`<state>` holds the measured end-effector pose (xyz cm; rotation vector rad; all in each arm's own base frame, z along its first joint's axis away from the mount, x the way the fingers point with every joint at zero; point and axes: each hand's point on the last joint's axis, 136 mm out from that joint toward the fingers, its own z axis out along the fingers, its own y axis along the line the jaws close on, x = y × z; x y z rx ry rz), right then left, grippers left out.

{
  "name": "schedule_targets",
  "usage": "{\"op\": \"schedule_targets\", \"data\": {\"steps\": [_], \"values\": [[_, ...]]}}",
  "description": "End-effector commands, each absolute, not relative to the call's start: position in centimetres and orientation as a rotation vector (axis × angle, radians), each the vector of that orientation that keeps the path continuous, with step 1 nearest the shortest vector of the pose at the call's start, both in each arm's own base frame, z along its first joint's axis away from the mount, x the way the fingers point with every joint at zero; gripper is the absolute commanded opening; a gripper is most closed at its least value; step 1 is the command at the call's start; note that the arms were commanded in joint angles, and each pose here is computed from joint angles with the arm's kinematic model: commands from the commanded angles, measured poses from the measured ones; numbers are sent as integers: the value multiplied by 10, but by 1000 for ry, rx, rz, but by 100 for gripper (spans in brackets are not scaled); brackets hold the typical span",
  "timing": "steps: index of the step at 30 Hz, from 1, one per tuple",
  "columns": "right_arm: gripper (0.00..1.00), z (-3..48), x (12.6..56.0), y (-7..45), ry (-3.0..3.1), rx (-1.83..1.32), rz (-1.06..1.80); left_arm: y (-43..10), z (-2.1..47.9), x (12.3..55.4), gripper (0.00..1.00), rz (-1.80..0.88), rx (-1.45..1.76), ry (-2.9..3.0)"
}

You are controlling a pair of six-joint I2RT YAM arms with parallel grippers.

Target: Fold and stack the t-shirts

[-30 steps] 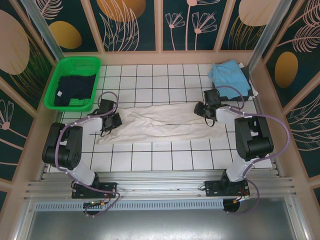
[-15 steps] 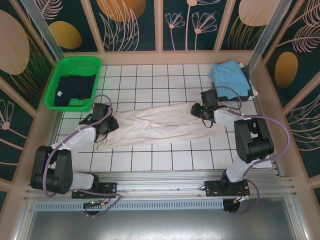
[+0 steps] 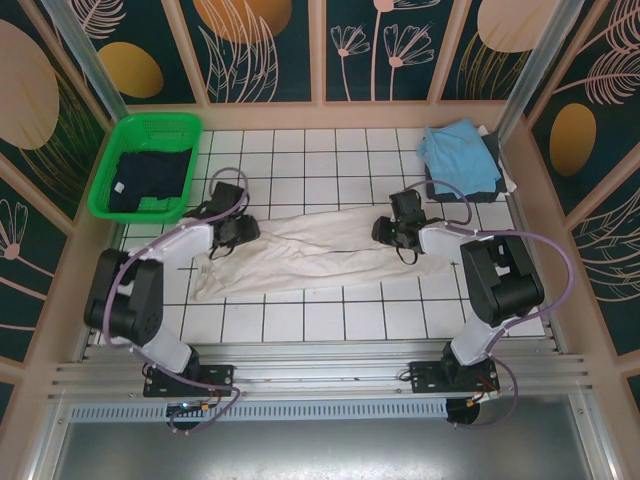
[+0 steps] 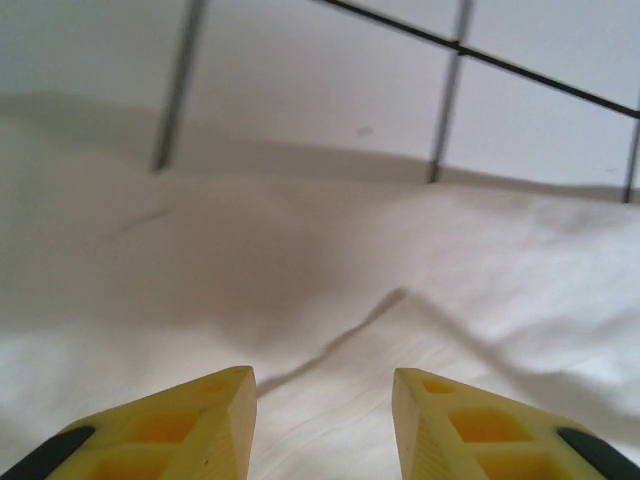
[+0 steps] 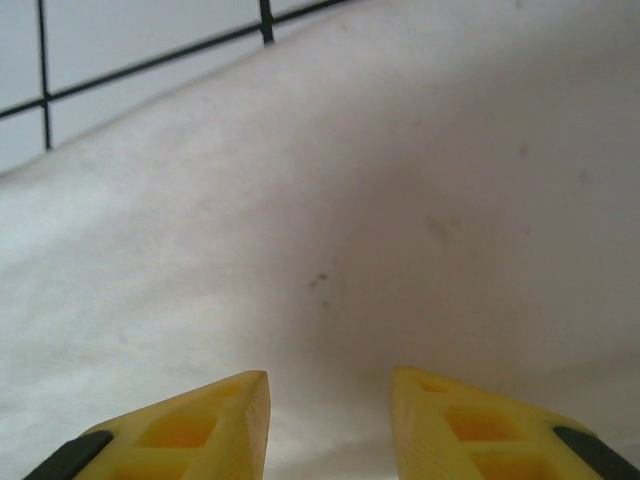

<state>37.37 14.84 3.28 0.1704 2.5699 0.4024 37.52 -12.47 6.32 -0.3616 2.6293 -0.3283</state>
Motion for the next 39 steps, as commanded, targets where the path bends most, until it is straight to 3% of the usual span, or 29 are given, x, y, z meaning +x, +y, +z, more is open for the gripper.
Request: {"op": "schedule_targets", "data": {"steps": [1, 5, 9, 11, 20, 28, 39], "values": [[37, 24, 371, 146, 2576, 197, 398, -135, 40, 386, 42, -278, -303, 2691], [37, 24, 369, 146, 2574, 192, 398, -135, 23, 385, 38, -217, -304, 2738], [37, 25, 369, 144, 2569, 198, 398, -134, 31, 380, 11, -222, -319, 2718], [37, 25, 369, 143, 2568, 201, 396, -132, 39, 379, 5, -221, -327, 2702], [37, 20, 366, 139, 2570, 213, 409, -137, 57, 358, 0, -246, -335, 2685], [37, 25, 365, 138, 2554, 209, 436, -152, 49, 329, 0, -330, -343, 2710], [37, 24, 363, 140, 2548, 205, 466, -178, 75, 303, 0, -498, -392, 2649]]}}
